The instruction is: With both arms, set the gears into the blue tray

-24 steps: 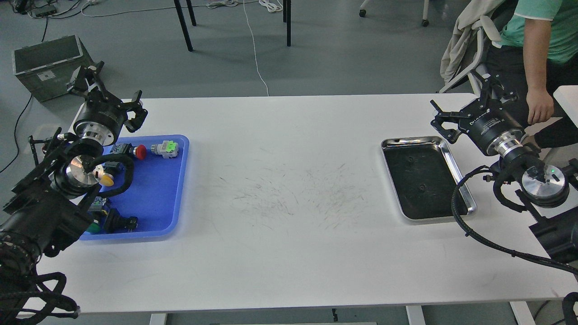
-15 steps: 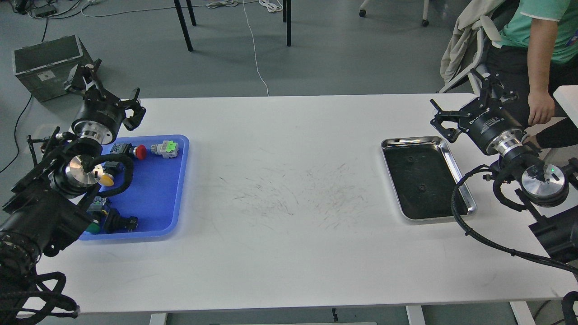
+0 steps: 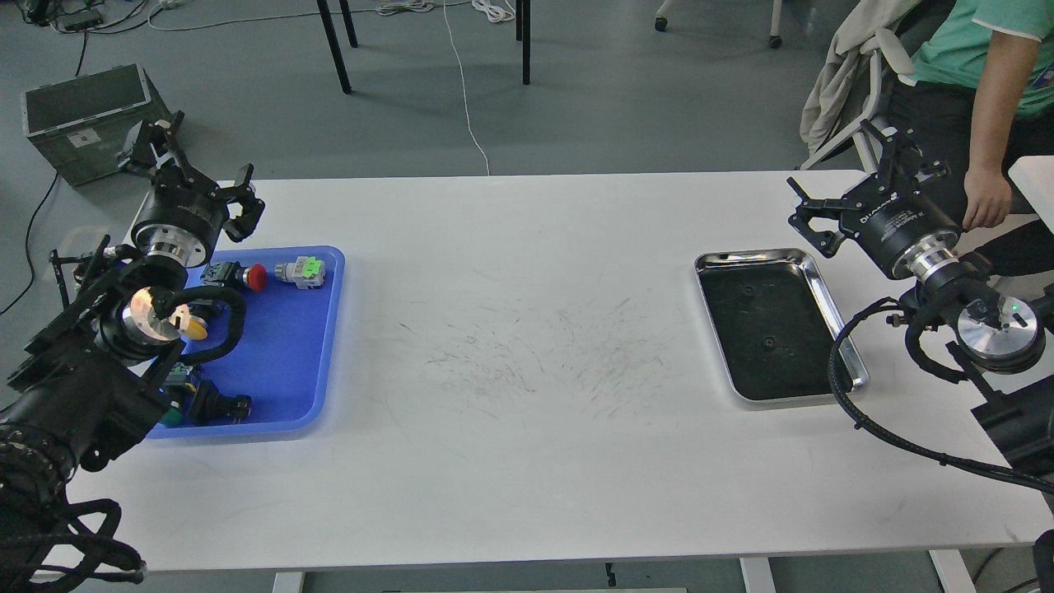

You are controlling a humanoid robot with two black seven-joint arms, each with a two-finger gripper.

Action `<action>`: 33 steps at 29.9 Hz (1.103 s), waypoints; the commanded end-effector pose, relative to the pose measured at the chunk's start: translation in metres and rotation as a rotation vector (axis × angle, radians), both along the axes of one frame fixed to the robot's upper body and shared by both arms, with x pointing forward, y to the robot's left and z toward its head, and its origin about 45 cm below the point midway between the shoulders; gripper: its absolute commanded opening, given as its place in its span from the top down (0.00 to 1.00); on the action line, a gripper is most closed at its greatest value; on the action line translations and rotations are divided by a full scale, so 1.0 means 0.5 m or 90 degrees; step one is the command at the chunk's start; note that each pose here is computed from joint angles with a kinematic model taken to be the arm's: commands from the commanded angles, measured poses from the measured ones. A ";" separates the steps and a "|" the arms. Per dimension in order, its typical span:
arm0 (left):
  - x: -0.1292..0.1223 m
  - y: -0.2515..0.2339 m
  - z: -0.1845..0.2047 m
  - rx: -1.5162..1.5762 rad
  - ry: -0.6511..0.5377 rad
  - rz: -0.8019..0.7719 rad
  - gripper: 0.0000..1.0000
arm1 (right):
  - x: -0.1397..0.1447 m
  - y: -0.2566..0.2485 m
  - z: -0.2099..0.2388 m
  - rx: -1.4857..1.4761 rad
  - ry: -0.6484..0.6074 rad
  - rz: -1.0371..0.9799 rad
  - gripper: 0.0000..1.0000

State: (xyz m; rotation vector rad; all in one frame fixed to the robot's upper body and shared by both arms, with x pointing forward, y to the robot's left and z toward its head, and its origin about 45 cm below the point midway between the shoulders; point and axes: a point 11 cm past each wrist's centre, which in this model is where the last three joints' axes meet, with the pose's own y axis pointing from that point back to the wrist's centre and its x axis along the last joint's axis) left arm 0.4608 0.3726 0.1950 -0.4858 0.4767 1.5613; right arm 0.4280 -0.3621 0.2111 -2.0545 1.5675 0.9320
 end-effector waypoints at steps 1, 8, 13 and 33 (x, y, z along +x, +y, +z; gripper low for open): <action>0.000 -0.002 -0.001 0.002 0.000 -0.003 0.02 | 0.003 -0.014 0.017 -0.054 0.002 0.022 0.01; -0.002 0.001 0.001 0.002 -0.009 0.003 0.02 | 0.021 -0.039 0.087 -0.212 0.000 0.082 0.01; -0.005 0.009 -0.002 0.006 -0.006 0.008 0.02 | 0.019 0.012 0.125 -0.610 0.004 0.314 0.01; -0.013 0.012 -0.015 0.006 0.003 0.010 0.02 | 0.058 0.145 -0.034 -1.507 -0.071 0.747 0.01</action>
